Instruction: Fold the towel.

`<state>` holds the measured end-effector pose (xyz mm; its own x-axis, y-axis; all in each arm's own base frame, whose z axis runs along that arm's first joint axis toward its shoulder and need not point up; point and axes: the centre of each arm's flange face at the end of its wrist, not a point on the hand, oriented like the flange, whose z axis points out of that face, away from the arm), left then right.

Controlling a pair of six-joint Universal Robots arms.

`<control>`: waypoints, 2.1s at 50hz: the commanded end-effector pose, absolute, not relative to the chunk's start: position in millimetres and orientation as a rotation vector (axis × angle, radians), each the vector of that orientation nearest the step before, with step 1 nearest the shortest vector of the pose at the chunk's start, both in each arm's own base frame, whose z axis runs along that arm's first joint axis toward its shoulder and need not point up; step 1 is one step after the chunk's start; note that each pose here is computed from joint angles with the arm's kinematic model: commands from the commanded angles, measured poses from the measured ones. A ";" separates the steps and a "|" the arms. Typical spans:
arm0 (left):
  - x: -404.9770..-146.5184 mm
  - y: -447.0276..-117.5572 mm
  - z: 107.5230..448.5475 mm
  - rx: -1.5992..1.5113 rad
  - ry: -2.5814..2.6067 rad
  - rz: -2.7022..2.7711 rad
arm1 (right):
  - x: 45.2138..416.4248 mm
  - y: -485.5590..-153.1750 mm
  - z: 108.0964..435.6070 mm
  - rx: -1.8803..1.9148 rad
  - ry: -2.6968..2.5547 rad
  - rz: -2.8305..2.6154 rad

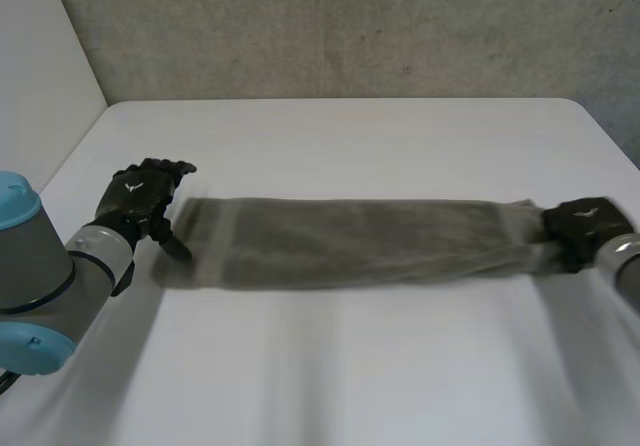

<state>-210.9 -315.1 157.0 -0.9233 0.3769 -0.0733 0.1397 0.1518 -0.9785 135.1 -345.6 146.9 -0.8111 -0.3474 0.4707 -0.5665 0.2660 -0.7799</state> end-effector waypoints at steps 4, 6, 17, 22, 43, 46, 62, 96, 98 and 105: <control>-212.7 -313.2 160.8 -0.515 -2.220 1.872 | 64.4 -381.6 190.3 0.831 -2.033 1.478; -213.6 -312.5 162.4 -0.518 -2.213 1.876 | 77.8 -381.9 200.5 0.860 -2.013 1.525; -216.2 -309.3 160.8 -0.527 -2.213 1.864 | 274.9 -310.5 254.2 1.269 -1.896 2.086; -216.5 -308.0 159.7 -0.529 -2.216 1.858 | 360.8 -233.9 200.4 1.683 -1.909 2.098; -231.3 -301.4 161.7 -0.583 -2.172 1.850 | 258.4 -275.0 187.2 1.222 -2.247 1.878; -244.7 -291.9 165.0 -0.632 -2.128 1.839 | 243.2 -267.8 174.4 1.213 -2.308 1.801; -329.2 -251.9 153.4 -0.867 -1.942 1.722 | 221.1 -253.4 137.5 1.192 -2.388 1.791; -289.2 -292.1 240.0 -0.386 -1.891 1.997 | 366.6 -192.0 199.7 1.921 -2.047 2.149; -287.2 -293.9 240.5 -0.370 -1.899 1.993 | 377.2 -178.6 178.9 2.034 -2.105 2.060; -286.4 -293.3 238.4 -0.374 -1.918 1.979 | 373.4 -190.0 174.0 1.859 -2.210 2.020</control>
<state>-286.8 -293.7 240.7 -0.9010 0.4296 0.0604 -0.0798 -0.0274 -0.9964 379.6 -180.7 179.8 -0.3105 -0.8737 0.3746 -0.3936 -0.2405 -0.8873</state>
